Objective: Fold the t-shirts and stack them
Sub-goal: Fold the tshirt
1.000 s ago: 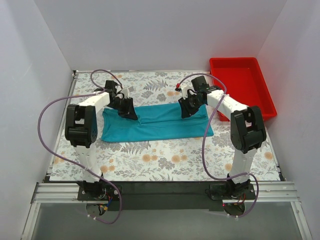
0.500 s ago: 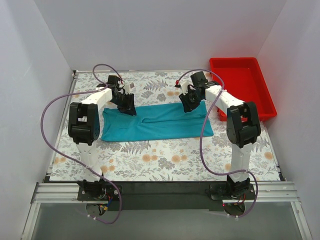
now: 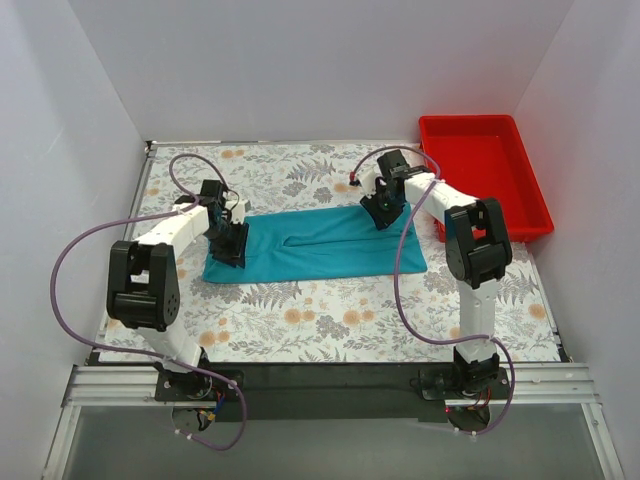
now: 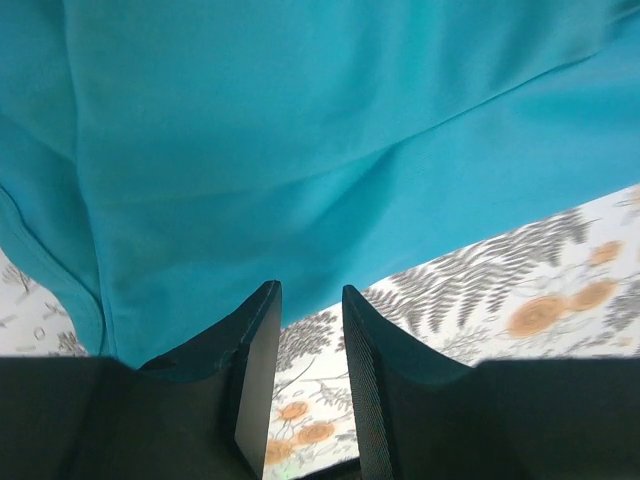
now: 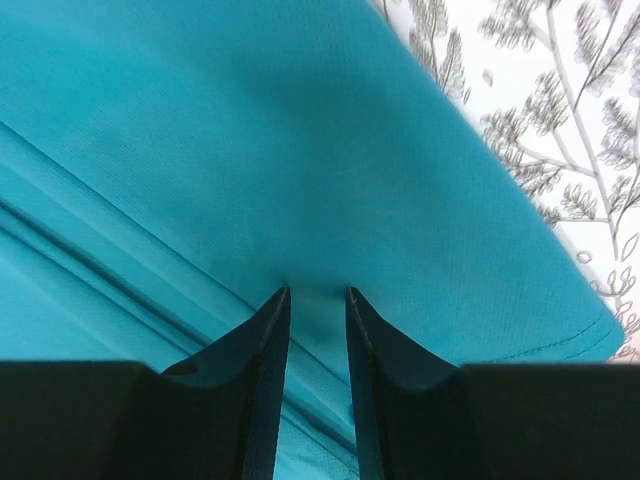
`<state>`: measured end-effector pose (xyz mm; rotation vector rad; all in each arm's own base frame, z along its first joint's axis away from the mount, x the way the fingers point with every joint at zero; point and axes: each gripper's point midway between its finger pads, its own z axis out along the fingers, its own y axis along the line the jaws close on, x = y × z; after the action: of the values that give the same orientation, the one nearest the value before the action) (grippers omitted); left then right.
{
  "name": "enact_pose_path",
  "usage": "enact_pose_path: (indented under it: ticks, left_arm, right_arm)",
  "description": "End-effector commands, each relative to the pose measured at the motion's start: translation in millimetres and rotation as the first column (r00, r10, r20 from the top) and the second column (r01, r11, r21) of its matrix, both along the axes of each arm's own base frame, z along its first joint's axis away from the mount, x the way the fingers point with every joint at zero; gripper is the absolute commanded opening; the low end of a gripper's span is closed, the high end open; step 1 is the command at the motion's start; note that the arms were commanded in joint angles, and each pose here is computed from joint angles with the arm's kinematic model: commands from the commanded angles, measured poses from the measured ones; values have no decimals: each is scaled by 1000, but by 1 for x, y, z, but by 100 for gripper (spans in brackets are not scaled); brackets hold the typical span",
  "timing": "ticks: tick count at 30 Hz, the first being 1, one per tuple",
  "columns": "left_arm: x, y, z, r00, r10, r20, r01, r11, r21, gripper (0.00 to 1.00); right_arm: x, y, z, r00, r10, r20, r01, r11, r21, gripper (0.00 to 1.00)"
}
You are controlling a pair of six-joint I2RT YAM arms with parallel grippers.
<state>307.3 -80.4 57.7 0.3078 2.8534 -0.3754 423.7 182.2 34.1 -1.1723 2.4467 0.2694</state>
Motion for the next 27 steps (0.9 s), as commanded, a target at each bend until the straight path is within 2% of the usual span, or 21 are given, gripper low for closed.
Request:
enact_pose_path:
  ticks: [1, 3, 8, 11, 12, 13, 15, 16, 17, 18, 19, 20, 21, 23, 25, 27]
  left_arm:
    - [-9, 22, -14, 999, 22, -26, -19, 994, 104, 30]
    - [-15, 27, -24, 998, 30, -49, -23, 992, 127, 29]
    - [-2, 49, -40, 997, 44, -59, -33, 984, 176, 29]
    - [25, 65, -49, 998, 28, -48, -17, 976, 217, 29]
    - [29, 69, -61, 996, 27, -80, -9, 975, 222, 29]
    - [58, 72, -51, 999, 22, -27, -15, 974, 225, 29]
    - [88, 78, -65, 999, 9, -31, -2, 975, 222, 29]
    - [129, 75, -44, 999, -4, 53, -7, 978, 207, 29]
    - [148, 66, -57, 999, -26, 44, 19, 987, 158, 30]
    - [167, 57, -51, 997, -40, 71, 31, 993, 112, 31]
    - [176, 51, -44, 997, -46, 62, 41, 996, 76, 32]
    - [225, 42, 6, 974, -51, 220, 43, 998, 43, 34]
    - [233, 28, 2, 974, -69, 217, 75, 997, -20, 34]
    - [255, 17, 43, 944, -69, 322, 80, 997, -21, 35]
    - [262, 5, 64, 915, -66, 397, 87, 996, -36, 36]
    - [238, 2, 77, 913, -38, 406, 68, 996, -62, 38]
  right_arm:
    - [-9, -17, -10, 1000, 19, -7, -20, 996, -86, 35]
    - [-16, -23, -15, 999, 32, -17, -33, 994, -109, 34]
    - [-56, -37, -26, 992, 82, -91, -95, 986, -140, 33]
    - [-86, -37, -26, 982, 139, -126, -156, 978, -135, 33]
    - [-100, -37, -27, 976, 150, -156, -170, 977, -127, 33]
    - [-112, -30, -25, 969, 170, -180, -188, 978, -88, 33]
    - [-147, -19, -18, 948, 225, -223, -241, 969, -48, 33]
    - [-165, -5, -12, 932, 263, -251, -266, 964, 24, 34]
    - [-184, 11, 1, 914, 322, -247, -312, 947, 80, 35]
    - [-196, 23, 11, 899, 359, -252, -335, 933, 133, 37]
    - [-216, 41, 27, 870, 403, -283, -341, 908, 245, 38]
    - [-226, 53, 45, 857, 440, -267, -358, 882, 306, 41]
    - [-224, 65, 63, 855, 459, -240, -361, 861, 359, 43]
    - [-220, 74, 82, 863, 451, -227, -337, 850, 405, 43]
    - [-199, 75, 88, 890, 424, -167, -349, 869, 351, 42]
    - [-184, 71, 77, 901, 405, -153, -352, 891, 286, 40]
